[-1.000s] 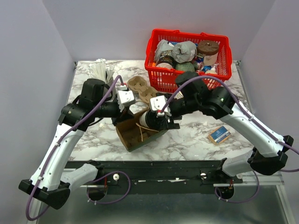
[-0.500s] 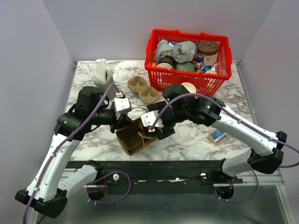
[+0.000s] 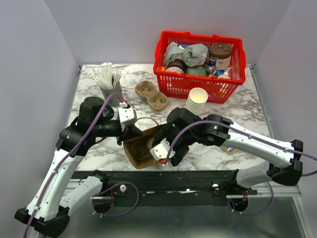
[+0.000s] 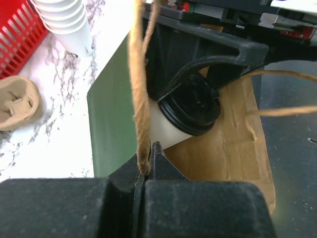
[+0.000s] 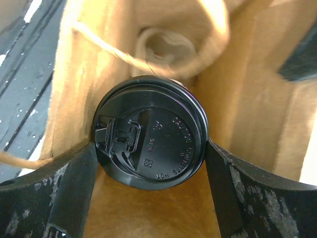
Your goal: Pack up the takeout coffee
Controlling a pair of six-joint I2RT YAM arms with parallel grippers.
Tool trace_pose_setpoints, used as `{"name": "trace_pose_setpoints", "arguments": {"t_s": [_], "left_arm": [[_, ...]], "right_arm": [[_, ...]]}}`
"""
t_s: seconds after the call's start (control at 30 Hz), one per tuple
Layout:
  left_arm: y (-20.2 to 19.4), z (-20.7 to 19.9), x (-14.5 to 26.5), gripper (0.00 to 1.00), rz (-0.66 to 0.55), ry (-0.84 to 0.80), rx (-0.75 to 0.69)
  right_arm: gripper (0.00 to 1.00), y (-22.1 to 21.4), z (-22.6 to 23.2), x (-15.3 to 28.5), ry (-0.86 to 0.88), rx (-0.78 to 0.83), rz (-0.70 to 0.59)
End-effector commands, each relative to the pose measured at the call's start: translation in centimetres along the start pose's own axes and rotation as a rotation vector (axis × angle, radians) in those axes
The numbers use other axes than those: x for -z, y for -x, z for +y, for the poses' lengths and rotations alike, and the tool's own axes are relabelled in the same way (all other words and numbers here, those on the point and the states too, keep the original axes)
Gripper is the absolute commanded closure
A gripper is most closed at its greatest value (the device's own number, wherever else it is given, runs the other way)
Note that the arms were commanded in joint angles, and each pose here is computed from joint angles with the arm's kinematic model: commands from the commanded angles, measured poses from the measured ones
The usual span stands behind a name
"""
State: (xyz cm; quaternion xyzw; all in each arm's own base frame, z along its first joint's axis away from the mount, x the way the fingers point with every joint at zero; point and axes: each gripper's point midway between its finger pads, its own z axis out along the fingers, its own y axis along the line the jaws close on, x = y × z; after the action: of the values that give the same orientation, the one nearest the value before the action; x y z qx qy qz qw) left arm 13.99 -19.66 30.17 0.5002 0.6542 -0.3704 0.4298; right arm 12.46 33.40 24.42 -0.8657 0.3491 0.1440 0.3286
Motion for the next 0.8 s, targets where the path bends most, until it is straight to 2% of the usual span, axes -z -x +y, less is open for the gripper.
{"name": "trace_pose_setpoints", "arguments": {"t_s": [0.0,0.23,0.43,0.5,0.57,0.6,0.63,0.7,0.73,0.77], "left_arm": [[0.8,-1.3,0.3,1.0,-0.061,-0.041,-0.099],[-0.8,-3.1,0.2,1.0,-0.064,-0.102,-0.088],[-0.9,-2.2,-0.2,1.0,-0.068,-0.052,-0.011],[-0.3,-1.7,-0.4,0.85,-0.086,-0.03,0.033],[0.6,-0.5,-0.2,0.82,-0.107,0.042,0.039],[1.1,-0.1,0.1,0.77,-0.113,0.075,0.033],[1.6,0.4,0.5,0.65,-0.119,0.114,0.021],[3.2,1.0,2.2,0.58,-0.142,0.21,-0.036],[3.7,1.0,2.8,0.5,-0.148,0.234,-0.063],[4.5,0.5,3.9,0.45,-0.161,0.256,-0.109]], "right_arm": [[0.36,0.7,0.3,0.4,-0.028,0.057,-0.003],[0.38,-1.1,-0.6,-0.8,-0.048,0.05,0.118],[0.39,-1.5,-0.5,-1.0,-0.01,0.024,0.176],[0.38,-1.4,-0.6,-1.1,-0.01,0.013,0.176],[0.39,-1.6,-0.5,-1.2,-0.009,-0.008,0.181],[0.39,-1.6,-0.5,-1.2,-0.013,-0.015,0.183],[0.4,-1.7,-0.5,-1.2,-0.017,-0.031,0.19],[0.4,-1.8,-0.5,-1.2,-0.024,-0.048,0.196],[0.4,-1.8,-0.7,-1.2,-0.031,-0.055,0.199],[0.41,-1.9,-0.7,-1.2,-0.032,-0.056,0.202]]}}
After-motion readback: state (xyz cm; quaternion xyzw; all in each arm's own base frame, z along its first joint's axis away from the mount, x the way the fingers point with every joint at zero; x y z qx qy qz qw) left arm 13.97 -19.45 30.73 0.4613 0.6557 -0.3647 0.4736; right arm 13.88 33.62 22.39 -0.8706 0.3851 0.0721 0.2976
